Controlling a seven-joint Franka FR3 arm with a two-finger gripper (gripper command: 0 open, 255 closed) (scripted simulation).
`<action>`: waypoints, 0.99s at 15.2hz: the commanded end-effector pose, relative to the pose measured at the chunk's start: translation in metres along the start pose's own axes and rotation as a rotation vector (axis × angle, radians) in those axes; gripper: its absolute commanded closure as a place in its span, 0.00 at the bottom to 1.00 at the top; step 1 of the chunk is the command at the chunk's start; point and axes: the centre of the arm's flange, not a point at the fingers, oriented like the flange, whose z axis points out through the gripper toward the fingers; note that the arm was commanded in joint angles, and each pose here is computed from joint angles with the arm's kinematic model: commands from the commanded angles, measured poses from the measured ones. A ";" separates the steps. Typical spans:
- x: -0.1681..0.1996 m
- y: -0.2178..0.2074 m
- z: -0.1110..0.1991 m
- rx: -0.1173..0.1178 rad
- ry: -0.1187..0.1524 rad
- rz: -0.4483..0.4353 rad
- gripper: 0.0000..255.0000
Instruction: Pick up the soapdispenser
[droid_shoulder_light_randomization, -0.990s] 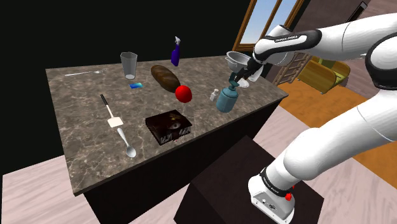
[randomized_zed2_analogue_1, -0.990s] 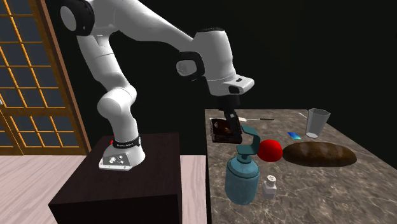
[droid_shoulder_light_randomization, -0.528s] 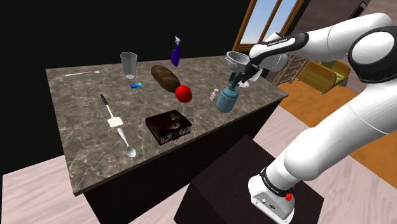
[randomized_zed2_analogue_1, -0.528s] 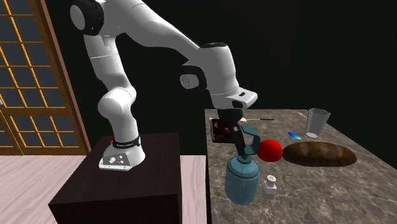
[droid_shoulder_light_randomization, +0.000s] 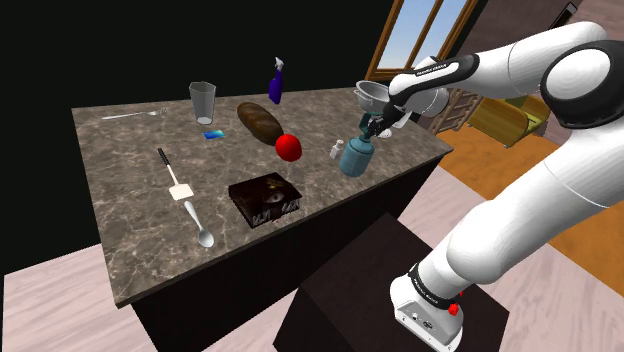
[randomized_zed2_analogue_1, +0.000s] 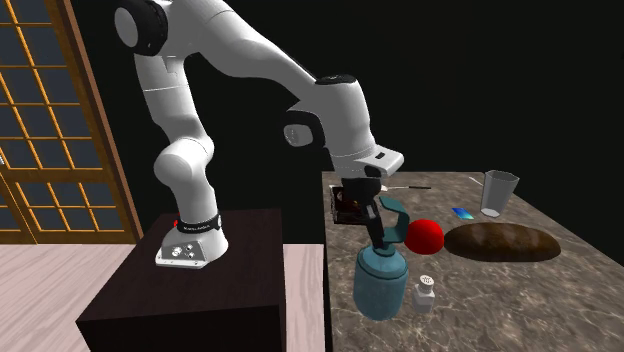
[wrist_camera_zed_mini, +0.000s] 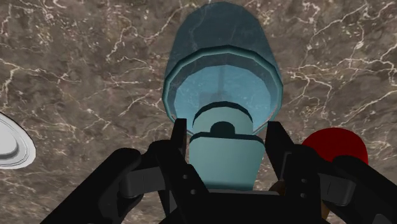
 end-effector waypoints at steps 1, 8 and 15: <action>-0.001 0.000 0.001 0.000 -0.001 0.001 1.00; 0.004 0.001 -0.015 0.000 -0.002 0.001 1.00; 0.015 0.002 -0.050 0.000 -0.002 0.001 1.00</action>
